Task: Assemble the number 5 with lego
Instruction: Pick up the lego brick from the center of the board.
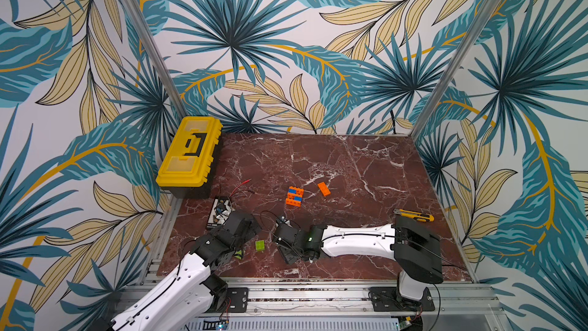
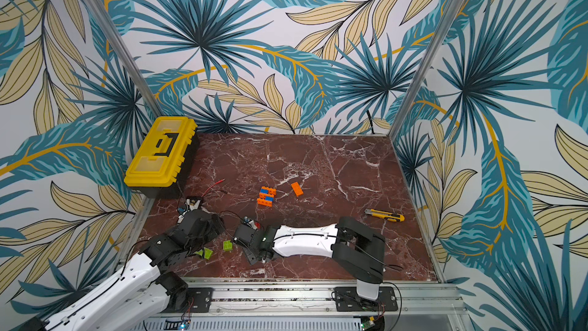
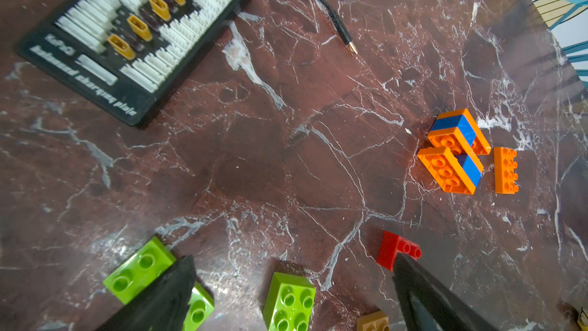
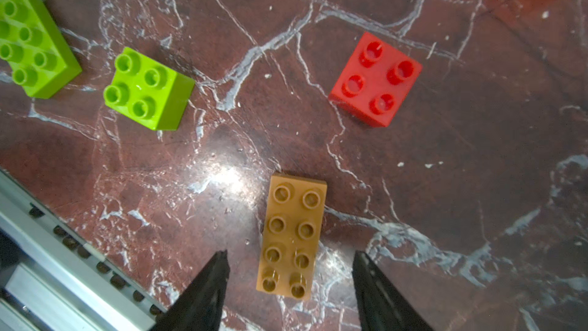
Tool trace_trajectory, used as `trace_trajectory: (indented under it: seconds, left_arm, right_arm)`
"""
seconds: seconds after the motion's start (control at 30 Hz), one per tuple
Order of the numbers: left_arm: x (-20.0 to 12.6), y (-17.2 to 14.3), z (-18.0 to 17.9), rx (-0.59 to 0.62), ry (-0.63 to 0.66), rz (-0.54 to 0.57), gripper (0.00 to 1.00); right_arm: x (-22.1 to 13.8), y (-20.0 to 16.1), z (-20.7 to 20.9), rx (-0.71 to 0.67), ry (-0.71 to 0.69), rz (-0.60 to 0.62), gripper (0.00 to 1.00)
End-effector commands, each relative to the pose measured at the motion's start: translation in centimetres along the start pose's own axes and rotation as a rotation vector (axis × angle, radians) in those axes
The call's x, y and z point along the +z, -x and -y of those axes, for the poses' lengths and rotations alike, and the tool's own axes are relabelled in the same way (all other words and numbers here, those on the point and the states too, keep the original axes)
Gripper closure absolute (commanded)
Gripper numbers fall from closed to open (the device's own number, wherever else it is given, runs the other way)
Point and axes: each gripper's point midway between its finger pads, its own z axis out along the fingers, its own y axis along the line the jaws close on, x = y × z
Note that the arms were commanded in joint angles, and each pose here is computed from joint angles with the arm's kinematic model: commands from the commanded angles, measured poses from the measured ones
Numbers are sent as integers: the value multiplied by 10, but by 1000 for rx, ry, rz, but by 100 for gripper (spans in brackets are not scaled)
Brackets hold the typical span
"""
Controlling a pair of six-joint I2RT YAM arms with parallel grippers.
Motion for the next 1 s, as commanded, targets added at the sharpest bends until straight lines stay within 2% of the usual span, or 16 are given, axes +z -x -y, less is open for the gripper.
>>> trace_trajectory:
  seconds: [0.0,0.33,0.87,0.97]
  left_arm:
    - [0,2,-14,-18,42,18,0]
    - [-1,4,-16,-13,47,29,0]
    - [5,3,-8,-4,24,23,0]
    - [5,2,-9,-3,28,18,0]
  right_arm:
    - [9,-10,7,-23,-58,-48,39]
    - [19,-21,8,-60,-97,-101,46]
    - [35,-35,12,-78,-99,-164,49]
    - [36,-36,13,-74,-94,-167,53]
